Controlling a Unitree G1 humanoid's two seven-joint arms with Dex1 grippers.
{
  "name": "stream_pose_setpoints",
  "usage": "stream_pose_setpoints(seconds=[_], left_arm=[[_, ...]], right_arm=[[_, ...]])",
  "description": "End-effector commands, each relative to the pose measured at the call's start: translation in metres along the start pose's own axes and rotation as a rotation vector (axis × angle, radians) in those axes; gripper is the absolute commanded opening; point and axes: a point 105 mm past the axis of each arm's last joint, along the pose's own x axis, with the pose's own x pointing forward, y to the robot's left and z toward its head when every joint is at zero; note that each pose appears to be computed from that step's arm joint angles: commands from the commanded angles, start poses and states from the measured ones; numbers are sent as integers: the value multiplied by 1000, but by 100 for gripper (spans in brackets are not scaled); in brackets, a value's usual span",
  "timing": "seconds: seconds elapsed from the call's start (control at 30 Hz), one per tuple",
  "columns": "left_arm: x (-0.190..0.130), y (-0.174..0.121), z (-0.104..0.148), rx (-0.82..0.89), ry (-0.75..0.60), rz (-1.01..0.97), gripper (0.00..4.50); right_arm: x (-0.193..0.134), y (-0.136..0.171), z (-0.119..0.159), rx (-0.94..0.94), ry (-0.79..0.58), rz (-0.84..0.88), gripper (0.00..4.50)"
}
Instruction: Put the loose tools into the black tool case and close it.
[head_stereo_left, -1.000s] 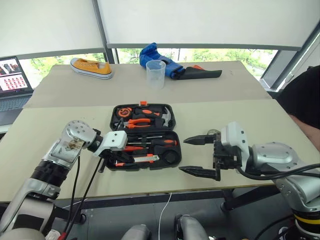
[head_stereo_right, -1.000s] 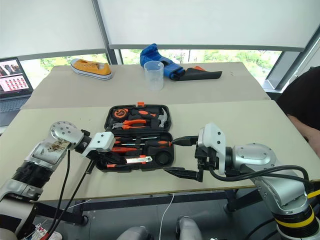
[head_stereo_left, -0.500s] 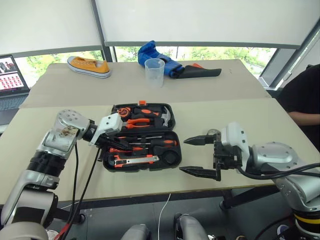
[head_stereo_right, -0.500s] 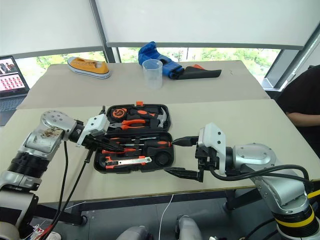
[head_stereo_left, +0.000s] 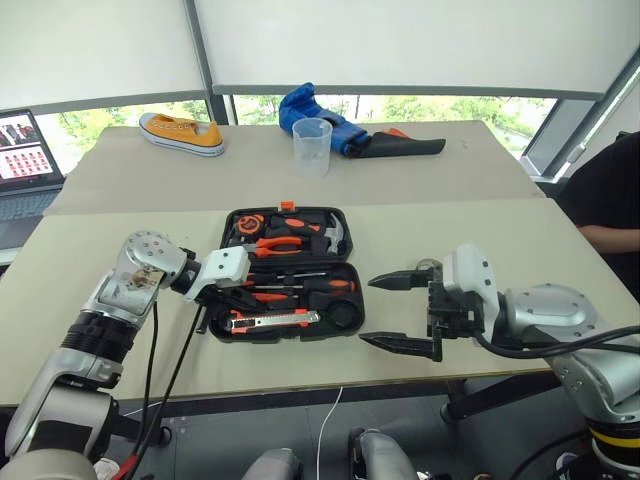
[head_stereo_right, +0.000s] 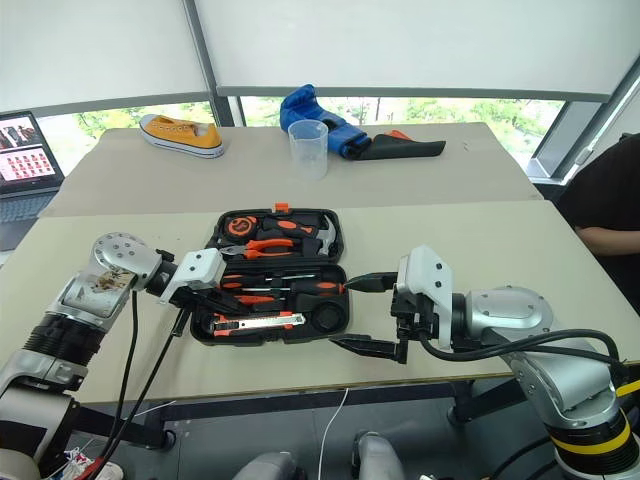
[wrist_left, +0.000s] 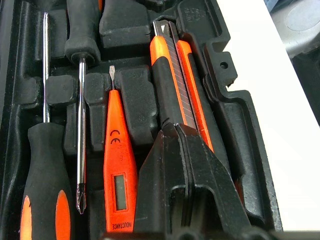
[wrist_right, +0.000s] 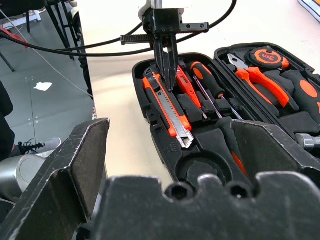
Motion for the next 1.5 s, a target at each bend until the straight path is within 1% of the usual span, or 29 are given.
stream_pose_setpoints(seconds=[0.03,0.2,0.6,0.7,0.73,0.8,0.83,0.87,0.9,1.0,1.13,1.17,1.23,1.33,1.5], left_arm=[[17,-14,-14,-12,47,-61,2],[25,-21,-19,42,79,-81,2],[36,-23,-17,77,60,-63,2],[30,-17,-5,50,5,-30,2],[21,-14,2,23,-31,-12,2],[2,-8,14,-27,-90,21,53],[-5,-7,18,-42,-107,30,73],[-11,-6,20,-48,-115,39,103],[-20,-4,24,-43,-122,58,149],[-43,-2,41,-48,-168,100,255],[-61,-9,67,-46,-236,108,401],[-63,-11,72,-44,-251,106,443],[-63,-15,81,-31,-276,105,448],[-58,-16,89,-9,-314,119,448],[-49,-11,99,35,-387,147,448]], right_arm=[[-3,2,8,-26,-14,-2,450],[-2,1,8,-24,-15,-1,450],[0,-2,8,-23,-15,-5,450],[-1,-2,8,-19,-13,-10,450],[-2,-2,7,-18,-9,-14,450],[-6,-3,5,-10,4,-24,450],[-8,-3,4,-5,9,-28,450],[-10,-3,4,0,14,-32,450],[-15,-5,1,8,31,-46,450],[-38,-13,-9,61,94,-117,450],[-74,-21,-23,117,186,-218,450],[-81,-22,-26,129,204,-240,450],[-92,-25,-32,142,235,-279,450],[-95,-37,-39,152,250,-331,450],[-79,-72,-60,102,289,-383,450]])
